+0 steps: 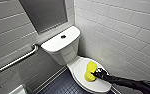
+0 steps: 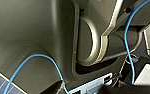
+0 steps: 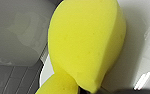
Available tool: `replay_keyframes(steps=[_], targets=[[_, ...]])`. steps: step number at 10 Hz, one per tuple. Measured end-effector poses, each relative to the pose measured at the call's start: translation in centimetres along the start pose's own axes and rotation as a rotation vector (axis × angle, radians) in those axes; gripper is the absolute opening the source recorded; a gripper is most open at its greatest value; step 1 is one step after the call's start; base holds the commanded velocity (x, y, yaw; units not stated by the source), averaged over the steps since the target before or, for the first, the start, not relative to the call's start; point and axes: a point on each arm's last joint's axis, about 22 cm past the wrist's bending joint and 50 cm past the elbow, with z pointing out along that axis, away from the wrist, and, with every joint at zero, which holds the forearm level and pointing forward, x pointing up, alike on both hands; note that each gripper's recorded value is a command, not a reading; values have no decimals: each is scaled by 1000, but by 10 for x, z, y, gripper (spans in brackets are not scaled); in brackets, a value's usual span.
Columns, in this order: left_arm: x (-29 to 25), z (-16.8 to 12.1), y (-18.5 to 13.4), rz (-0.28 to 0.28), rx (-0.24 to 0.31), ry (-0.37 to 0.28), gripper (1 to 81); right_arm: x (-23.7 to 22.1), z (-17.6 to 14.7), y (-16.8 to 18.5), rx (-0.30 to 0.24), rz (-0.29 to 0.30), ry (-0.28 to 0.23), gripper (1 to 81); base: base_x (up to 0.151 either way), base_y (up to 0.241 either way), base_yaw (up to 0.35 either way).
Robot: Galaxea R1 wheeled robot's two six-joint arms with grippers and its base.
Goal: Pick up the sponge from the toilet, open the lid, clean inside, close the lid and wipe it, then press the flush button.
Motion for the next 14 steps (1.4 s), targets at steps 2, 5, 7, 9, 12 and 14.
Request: replay_keyframes(steps=[2, 5, 7, 9, 12, 14], targets=[[1, 1, 2, 0, -3, 2, 811, -18, -35, 14, 11, 14, -52, 10, 0, 0, 0], [0, 1, 2, 2, -2, 1, 811, -42, -91, 56, -20, 53, -60, 10, 0, 0, 0], [0, 0, 0, 4, 0, 0, 811, -54, -124, 81, -49, 75, -60, 10, 0, 0, 0], [0, 0, 0, 8, 0, 0, 811, -67, -164, 117, -100, 100, -36, 10, 0, 0, 0], [0, 0, 0, 15, 0, 1, 811, -129, -221, 172, -197, 163, -35, 10, 0, 0, 0], [0, 0, 1, 18, -1, 1, 811, -195, -278, 207, -287, 225, -96, 10, 0, 0, 0]])
